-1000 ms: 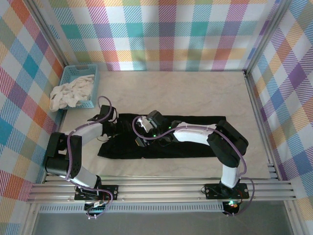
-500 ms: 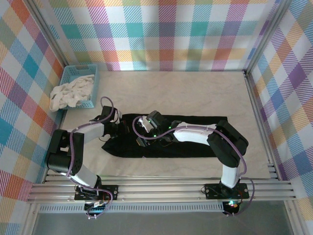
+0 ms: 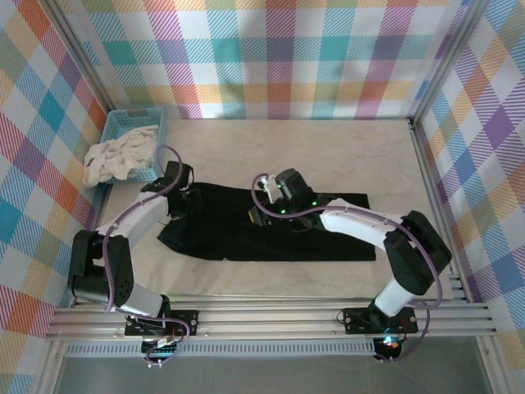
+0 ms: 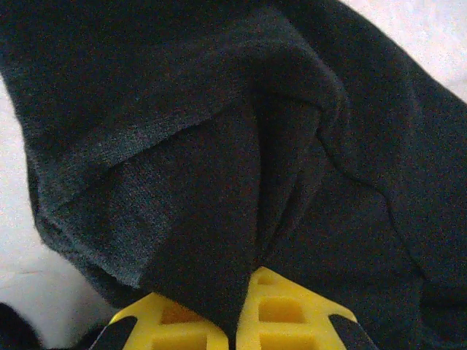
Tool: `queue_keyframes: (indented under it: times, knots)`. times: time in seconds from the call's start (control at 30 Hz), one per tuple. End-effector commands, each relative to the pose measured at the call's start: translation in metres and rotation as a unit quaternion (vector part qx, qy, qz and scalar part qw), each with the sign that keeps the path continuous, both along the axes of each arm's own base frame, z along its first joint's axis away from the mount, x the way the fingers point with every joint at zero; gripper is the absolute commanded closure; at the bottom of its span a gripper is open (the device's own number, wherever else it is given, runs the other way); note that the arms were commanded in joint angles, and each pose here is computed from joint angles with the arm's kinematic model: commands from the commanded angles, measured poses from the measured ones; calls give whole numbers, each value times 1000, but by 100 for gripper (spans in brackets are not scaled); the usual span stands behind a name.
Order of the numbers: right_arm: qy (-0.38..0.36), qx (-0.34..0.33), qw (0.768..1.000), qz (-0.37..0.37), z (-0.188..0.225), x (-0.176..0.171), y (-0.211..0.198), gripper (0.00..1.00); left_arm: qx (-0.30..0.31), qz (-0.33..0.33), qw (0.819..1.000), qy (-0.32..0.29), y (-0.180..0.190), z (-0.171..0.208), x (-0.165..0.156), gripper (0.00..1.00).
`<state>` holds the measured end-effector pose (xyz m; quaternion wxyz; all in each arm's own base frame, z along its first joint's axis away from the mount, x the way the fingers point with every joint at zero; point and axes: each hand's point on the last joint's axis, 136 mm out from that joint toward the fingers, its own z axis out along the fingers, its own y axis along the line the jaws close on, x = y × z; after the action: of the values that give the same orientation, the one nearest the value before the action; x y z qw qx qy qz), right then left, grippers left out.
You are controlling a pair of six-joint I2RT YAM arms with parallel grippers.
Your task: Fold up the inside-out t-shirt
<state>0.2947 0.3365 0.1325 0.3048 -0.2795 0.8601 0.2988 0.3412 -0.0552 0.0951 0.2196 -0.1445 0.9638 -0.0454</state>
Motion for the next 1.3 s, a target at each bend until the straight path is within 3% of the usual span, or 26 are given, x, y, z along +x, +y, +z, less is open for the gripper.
queue_keyframes:
  times: [0.0, 0.07, 0.17, 0.27, 0.37, 0.57, 0.73, 0.93, 1.1, 1.23, 1.27]
  knots:
    - [1, 27, 999, -28, 7, 8, -14, 44, 146, 14, 989, 28, 50, 39, -17, 100]
    - [0, 33, 998, -46, 9, 14, -27, 44, 228, 12, 973, 37, 76, 65, -19, 100]
    - [-4, 29, 997, -70, 9, 19, -45, 44, 360, 17, 931, 52, 119, 109, -20, 100]
    - [-12, 24, 996, -89, 11, 21, -61, 43, 424, 20, 904, 50, 135, 147, -14, 100]
    - [-18, 9, 994, -112, 10, 23, -77, 42, 425, 10, 904, 40, 130, 161, -3, 100]
    - [-13, -6, 991, -133, 5, 22, -93, 41, 441, -22, 895, 60, 114, 155, 8, 100]
    - [-13, -20, 989, -144, 1, 20, -102, 41, 431, -46, 899, 62, 87, 150, 8, 100]
    - [-16, -39, 984, -175, 3, 22, -125, 40, 409, -104, 905, 57, 13, 129, 9, 100]
    - [-25, -56, 974, -220, 10, 25, -152, 40, 338, -166, 924, 69, -93, 75, 10, 98]
    - [-37, -68, 962, -262, 17, 24, -179, 39, 247, -225, 939, 82, -195, 26, 6, 63]
    - [-39, -69, 959, -273, 18, 24, -186, 39, 205, -246, 944, 79, -227, 21, 3, 58]
